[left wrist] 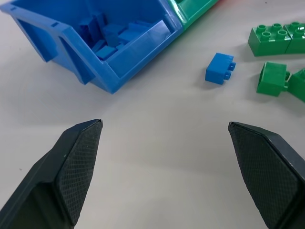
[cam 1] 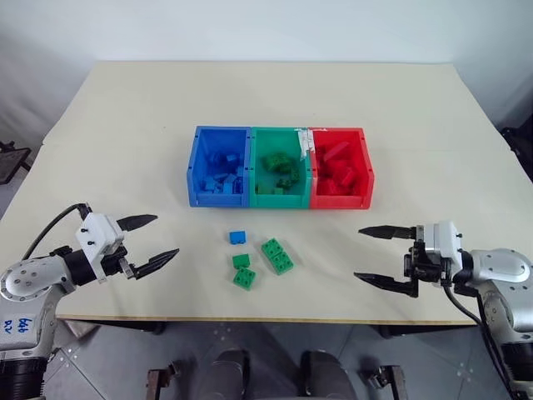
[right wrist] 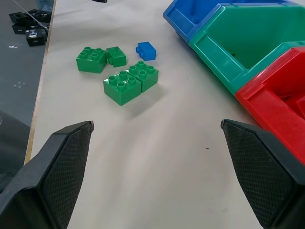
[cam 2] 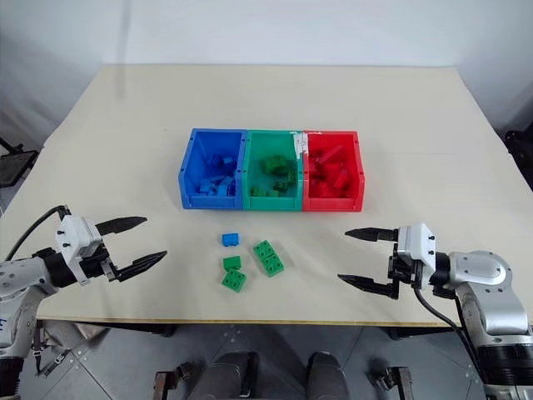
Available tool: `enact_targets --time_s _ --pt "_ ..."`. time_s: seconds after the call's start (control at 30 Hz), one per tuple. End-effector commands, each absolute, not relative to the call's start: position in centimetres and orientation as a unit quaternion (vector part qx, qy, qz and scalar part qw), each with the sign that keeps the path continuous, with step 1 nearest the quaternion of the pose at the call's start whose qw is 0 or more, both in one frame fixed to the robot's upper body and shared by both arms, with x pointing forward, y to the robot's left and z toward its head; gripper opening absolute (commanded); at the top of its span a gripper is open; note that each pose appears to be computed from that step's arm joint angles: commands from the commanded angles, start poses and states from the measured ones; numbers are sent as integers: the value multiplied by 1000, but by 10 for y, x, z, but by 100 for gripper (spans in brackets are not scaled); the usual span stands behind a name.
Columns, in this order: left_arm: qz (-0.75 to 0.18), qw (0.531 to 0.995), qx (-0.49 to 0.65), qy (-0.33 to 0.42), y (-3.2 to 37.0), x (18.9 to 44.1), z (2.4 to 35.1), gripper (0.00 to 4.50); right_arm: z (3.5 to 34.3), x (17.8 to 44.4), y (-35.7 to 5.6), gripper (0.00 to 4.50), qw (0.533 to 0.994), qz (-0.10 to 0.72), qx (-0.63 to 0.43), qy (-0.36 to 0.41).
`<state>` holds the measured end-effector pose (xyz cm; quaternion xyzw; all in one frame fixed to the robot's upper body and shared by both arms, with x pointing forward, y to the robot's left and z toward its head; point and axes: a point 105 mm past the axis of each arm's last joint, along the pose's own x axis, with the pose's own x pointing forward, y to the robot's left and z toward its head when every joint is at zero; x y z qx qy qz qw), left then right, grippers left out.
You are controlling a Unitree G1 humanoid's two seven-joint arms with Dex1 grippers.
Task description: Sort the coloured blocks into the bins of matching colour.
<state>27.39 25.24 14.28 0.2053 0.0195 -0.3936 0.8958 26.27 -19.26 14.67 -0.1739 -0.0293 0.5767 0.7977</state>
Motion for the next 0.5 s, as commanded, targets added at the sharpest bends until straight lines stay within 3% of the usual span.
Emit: enact_targets --time_s 0.03,0.5 --pt "-383 896 227 9 262 274 153 448 154 263 -190 450 794 578 -180 -48" --pt "-342 925 162 25 292 246 144 448 175 267 -138 450 765 619 -146 -106"
